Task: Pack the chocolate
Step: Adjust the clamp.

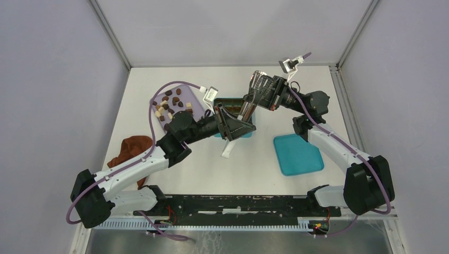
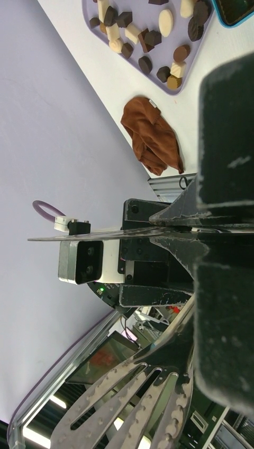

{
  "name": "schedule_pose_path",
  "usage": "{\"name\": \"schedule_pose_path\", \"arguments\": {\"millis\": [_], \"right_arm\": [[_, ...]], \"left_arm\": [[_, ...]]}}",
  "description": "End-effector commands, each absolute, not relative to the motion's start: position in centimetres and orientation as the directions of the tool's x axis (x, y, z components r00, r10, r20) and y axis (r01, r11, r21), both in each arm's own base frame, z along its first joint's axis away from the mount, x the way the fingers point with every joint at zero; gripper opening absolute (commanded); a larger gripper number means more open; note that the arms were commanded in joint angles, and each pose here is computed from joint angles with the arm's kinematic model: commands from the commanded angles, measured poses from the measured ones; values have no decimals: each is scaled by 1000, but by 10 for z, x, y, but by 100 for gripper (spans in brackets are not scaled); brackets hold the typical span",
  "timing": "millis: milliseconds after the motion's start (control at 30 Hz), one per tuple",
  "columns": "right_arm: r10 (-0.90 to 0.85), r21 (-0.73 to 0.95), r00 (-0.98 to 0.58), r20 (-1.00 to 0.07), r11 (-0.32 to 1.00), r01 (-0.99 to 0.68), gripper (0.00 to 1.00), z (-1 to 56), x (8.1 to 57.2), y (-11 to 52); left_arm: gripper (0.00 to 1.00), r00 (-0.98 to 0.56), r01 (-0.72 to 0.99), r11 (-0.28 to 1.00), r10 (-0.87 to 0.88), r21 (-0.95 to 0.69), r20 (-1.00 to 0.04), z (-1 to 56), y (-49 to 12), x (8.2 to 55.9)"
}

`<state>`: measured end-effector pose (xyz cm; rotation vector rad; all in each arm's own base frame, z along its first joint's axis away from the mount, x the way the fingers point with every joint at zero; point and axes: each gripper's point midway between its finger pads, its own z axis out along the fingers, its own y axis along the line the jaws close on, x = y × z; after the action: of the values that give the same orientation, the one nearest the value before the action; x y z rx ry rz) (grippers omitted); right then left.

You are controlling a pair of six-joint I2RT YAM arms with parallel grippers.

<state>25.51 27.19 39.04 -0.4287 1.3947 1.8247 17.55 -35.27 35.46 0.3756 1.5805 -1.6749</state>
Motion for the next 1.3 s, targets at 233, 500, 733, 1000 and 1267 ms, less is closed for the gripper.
{"name": "schedule_pose_path", "arguments": {"millis": [233, 500, 733, 1000, 1267], "right_arm": [[394, 585, -577, -715, -113, -803, 2, 406, 242, 269], [395, 589, -581, -711, -116, -800, 2, 406, 243, 269], [392, 602, -594, -702, -117, -790, 2, 403, 245, 269], [391, 612, -601, -697, -112, -783, 3, 399, 247, 270], [399, 612, -602, -692, -119, -782, 3, 406, 248, 270]], "left_arm": [[71, -526, 816, 40, -365, -577, -768, 385, -343, 162], [76, -513, 832, 17, -359, -555, -780, 378, -341, 156], [64, -507, 838, 8, -354, -545, -786, 373, -345, 156], [68, -498, 841, 26, -356, -541, -791, 370, -343, 158], [73, -498, 841, 28, -352, -540, -793, 359, -342, 157]]}}
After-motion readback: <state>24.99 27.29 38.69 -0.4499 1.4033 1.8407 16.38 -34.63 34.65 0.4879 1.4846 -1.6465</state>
